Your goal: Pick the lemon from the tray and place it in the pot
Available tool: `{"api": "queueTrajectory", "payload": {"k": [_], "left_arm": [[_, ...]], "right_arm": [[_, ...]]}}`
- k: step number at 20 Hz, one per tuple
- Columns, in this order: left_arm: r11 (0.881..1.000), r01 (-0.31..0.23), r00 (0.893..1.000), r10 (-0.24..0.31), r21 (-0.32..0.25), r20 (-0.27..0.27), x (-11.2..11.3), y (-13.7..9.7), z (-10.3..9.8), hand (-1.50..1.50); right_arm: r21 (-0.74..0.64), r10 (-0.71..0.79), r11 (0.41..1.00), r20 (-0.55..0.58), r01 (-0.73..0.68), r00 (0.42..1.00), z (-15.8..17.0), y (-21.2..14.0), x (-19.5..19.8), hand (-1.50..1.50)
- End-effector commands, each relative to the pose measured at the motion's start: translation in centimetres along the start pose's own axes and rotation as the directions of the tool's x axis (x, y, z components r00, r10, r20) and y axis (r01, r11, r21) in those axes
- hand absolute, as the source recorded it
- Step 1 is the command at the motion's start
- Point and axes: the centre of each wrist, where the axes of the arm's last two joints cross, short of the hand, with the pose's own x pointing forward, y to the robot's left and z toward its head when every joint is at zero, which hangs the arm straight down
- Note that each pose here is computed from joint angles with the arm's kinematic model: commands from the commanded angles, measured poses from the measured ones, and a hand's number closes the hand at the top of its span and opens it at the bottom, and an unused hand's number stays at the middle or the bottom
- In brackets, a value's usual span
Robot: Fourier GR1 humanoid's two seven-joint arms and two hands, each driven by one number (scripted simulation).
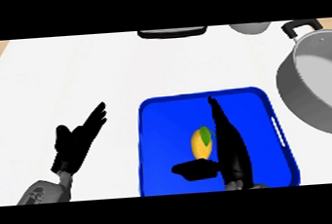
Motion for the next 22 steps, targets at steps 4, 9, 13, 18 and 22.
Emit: {"api": "queueTrajectory", "payload": {"k": [4,9,13,18,22], "left_arm": [[1.0,-0.003,1.0,0.003,0.002,0.018,0.3,1.7,-0.6,0.0],[1.0,-0.001,1.0,0.001,0.016,0.006,-0.1,-1.3,-1.1,0.0],[1.0,-0.015,1.0,0.015,0.005,0.016,0.7,-1.2,1.0,0.0],[1.0,-0.022,1.0,0.022,-0.005,-0.015,1.1,-1.5,-0.5,0.0],[1.0,-0.013,1.0,0.013,0.004,0.002,-0.3,-0.1,-1.1,0.0]], "right_arm": [[-0.026,0.045,0.999,-0.025,-0.045,0.999,-0.9,-0.8,-3.9,-1.5],[-0.062,0.015,0.998,0.015,-0.014,1.0,1.8,-0.8,-6.3,-1.5],[-0.019,-0.065,0.998,0.036,0.065,0.997,0.8,-0.4,-8.1,-1.5],[0.023,-0.218,0.976,0.114,0.217,0.969,-1.2,-2.0,-9.2,-1.5],[0.032,-0.334,0.942,0.123,0.333,0.934,-1.8,0.5,-10.7,-1.5]]}}
